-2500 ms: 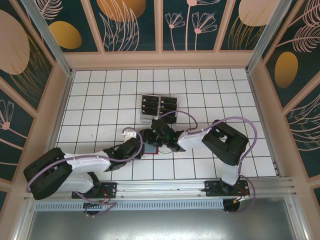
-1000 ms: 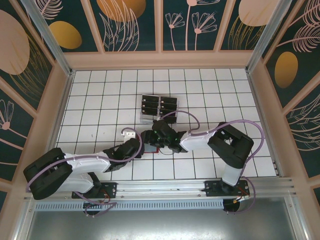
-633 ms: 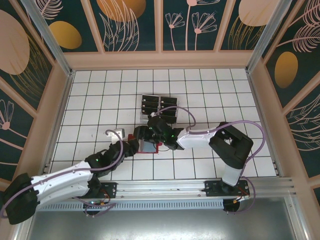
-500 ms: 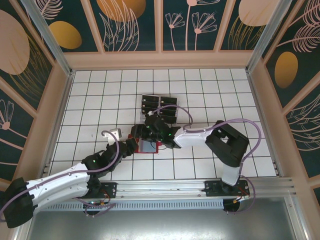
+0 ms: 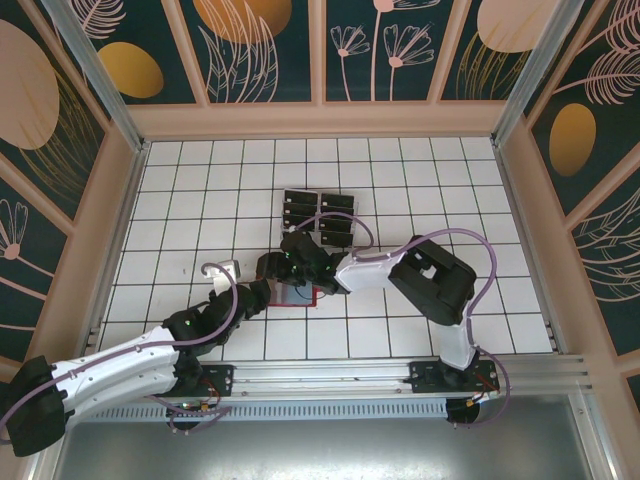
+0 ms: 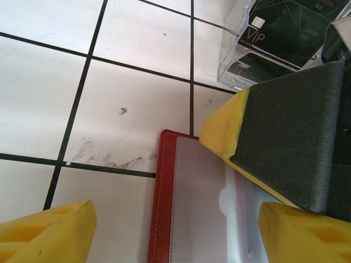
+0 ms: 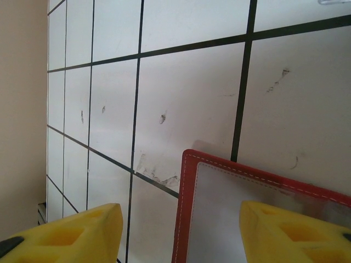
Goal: Put the credit cards into the card holder
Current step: Flip over the card slot in the card holder, then move the card holder to the bottom-center of the table.
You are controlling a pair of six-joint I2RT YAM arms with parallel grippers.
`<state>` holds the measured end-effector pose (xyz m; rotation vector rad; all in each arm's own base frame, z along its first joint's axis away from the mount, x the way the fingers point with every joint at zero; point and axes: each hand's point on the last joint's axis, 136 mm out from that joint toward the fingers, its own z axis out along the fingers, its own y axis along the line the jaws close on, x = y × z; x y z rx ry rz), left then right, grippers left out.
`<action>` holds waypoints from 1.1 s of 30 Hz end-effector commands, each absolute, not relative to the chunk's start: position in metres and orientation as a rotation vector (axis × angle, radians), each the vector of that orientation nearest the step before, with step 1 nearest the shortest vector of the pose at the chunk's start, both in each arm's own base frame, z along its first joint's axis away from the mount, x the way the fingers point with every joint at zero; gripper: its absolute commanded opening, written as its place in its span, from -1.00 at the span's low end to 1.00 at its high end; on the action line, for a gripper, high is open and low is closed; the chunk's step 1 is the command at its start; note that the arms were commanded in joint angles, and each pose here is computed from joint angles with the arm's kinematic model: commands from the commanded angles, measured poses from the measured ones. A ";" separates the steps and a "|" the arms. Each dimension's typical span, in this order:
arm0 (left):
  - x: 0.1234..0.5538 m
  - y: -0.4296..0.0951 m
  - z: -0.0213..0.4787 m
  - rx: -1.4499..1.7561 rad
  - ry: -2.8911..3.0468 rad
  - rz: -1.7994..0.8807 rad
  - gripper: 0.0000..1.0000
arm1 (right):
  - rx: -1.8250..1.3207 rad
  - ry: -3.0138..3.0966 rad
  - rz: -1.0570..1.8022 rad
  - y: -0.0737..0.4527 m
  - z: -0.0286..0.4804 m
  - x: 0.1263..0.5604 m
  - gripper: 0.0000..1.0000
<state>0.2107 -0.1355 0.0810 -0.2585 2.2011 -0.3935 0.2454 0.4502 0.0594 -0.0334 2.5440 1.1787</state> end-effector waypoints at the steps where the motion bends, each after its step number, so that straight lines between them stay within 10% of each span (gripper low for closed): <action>1: 0.220 -0.137 0.101 -0.321 2.127 -0.422 0.57 | -0.125 2.556 1.179 0.445 0.070 0.224 0.17; 33: 0.223 -0.164 0.078 -0.256 2.232 -0.431 0.65 | -0.183 2.665 0.873 0.345 0.014 0.210 0.17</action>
